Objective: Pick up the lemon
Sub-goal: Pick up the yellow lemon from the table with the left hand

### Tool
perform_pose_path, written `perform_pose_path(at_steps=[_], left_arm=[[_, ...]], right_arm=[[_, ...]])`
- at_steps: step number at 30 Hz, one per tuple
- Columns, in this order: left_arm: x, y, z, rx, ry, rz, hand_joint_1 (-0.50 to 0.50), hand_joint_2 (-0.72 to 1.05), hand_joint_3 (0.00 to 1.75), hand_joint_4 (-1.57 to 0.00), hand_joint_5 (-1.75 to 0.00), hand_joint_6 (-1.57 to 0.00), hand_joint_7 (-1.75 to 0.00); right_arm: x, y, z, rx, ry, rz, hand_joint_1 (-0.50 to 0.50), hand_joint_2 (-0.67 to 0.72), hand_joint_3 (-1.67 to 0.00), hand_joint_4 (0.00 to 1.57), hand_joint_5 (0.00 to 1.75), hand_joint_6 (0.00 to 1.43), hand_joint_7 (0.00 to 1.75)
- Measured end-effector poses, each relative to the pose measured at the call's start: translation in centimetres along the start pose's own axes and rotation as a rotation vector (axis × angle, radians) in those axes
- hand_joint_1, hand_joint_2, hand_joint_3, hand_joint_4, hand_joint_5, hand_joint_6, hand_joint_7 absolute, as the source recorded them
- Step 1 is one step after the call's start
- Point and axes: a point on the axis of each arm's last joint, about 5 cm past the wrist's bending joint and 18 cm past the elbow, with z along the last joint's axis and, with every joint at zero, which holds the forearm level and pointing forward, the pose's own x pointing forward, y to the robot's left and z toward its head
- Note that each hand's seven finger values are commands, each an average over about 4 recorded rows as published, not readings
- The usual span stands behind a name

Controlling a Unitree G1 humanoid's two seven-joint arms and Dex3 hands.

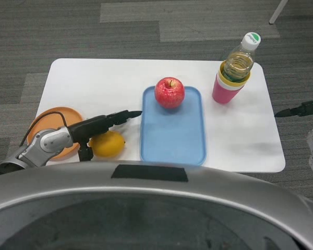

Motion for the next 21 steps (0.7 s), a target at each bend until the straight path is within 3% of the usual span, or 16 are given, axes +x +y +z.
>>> perform_pose_path(at_steps=[2, 5, 7, 9, 17, 19, 21], left_arm=[[0.1, -0.4, -0.2, -0.012, 0.003, 0.0, 0.07, 0.29, 0.09, 0.0, -0.21, 0.0, -0.21], [0.3, -0.7, -0.4, -0.019, 0.001, 0.009, 0.34, 0.34, 0.09, 0.0, -0.21, 0.0, -0.21], [0.3, -0.8, -0.5, -0.021, 0.0, 0.018, 0.43, 0.38, 0.09, 0.0, -0.21, 0.0, -0.21], [0.4, -1.0, -0.6, -0.023, -0.001, 0.023, 0.5, 0.43, 0.09, 0.0, -0.21, 0.0, -0.21], [0.7, -1.5, -0.9, -0.046, 0.001, 0.043, 0.5, 0.29, 0.17, 0.0, -0.31, 0.0, -0.28], [0.7, -1.5, -0.9, -0.043, 0.003, 0.047, 0.5, 0.25, 0.17, 0.0, -0.36, 0.0, -0.4], [0.8, -1.5, -0.9, -0.045, 0.004, 0.054, 0.5, 0.25, 0.17, 0.0, -0.46, 0.0, -0.65]], right_arm=[[0.0, 0.0, 0.0, 0.0, 0.0, 0.0, -0.38, 0.53, 0.0, 0.0, 0.0, 0.0, 0.0], [0.0, 0.0, 0.0, 0.0, 0.0, -0.001, -0.38, 0.53, 0.0, 0.0, 0.0, 0.0, 0.0], [0.0, 0.0, 0.0, 0.0, 0.0, -0.001, -0.38, 0.53, 0.0, 0.0, 0.0, 0.0, 0.0], [0.0, 0.0, 0.0, 0.0, 0.001, -0.001, -0.38, 0.53, 0.0, 0.0, 0.0, 0.0, 0.0], [0.0, 0.0, 0.0, 0.0, 0.001, -0.001, -0.38, 0.6, 0.0, 0.0, 0.0, 0.0, 0.0], [0.0, 0.0, 0.0, 0.0, 0.001, -0.001, -0.38, 0.6, 0.0, 0.0, 0.0, 0.0, 0.0], [0.0, 0.0, 0.0, 0.0, 0.001, -0.001, -0.38, 0.6, 0.0, 0.0, 0.0, 0.0, 0.0]])
